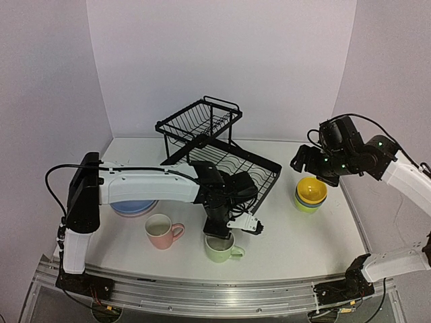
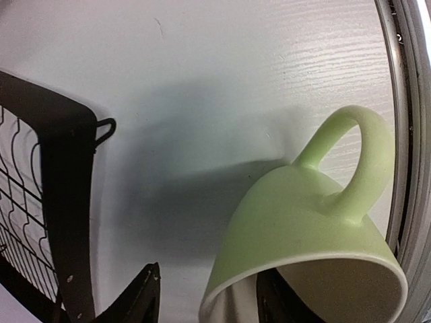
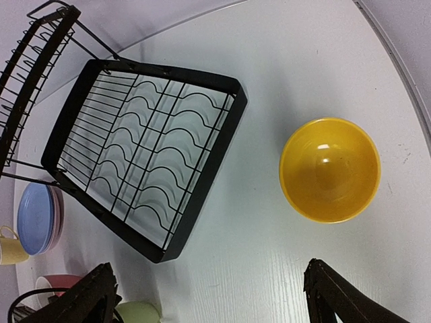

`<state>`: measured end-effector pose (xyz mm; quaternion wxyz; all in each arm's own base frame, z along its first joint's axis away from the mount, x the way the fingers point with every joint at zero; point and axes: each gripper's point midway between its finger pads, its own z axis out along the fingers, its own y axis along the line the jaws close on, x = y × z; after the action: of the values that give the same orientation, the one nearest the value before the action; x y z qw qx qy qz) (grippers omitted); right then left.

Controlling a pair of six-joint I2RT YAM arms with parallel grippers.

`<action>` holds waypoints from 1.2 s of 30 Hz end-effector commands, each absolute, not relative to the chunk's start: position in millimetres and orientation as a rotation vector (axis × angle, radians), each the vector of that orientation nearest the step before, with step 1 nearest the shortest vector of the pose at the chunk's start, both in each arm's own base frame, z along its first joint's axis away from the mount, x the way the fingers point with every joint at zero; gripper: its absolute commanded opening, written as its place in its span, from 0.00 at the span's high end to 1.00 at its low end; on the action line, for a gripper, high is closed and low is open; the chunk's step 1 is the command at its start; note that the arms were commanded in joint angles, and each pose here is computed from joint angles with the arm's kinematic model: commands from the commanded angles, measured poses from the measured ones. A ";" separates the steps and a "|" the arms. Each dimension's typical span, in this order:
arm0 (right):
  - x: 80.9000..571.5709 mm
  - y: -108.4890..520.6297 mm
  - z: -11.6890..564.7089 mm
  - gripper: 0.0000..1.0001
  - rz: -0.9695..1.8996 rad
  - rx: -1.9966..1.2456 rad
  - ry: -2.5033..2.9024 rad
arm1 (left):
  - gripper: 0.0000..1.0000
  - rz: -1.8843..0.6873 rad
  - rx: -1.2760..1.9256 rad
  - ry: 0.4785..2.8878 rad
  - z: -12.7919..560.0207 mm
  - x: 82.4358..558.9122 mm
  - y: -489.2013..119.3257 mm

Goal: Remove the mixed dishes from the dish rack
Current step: Place the cup at the center of the board, then reset both arms

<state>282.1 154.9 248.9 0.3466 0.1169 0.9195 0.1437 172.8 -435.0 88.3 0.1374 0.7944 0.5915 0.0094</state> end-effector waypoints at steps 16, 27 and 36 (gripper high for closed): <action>325.3 115.1 244.1 0.02 0.100 -0.032 2.370 | 0.28 -0.353 1.114 1.717 351.0 301.5 -353.8; 339.7 67.4 250.5 0.02 0.108 0.007 2.157 | 0.24 -0.279 0.419 1.885 353.3 345.3 -158.8; 283.0 66.9 214.7 0.02 0.151 -0.149 2.116 | 0.09 -0.200 0.248 1.854 292.0 308.3 -88.4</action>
<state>296.8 60.2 219.0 0.4625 -0.0183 0.8852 0.0463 316.9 -102.8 291.2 0.5501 0.1426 0.8188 -0.0808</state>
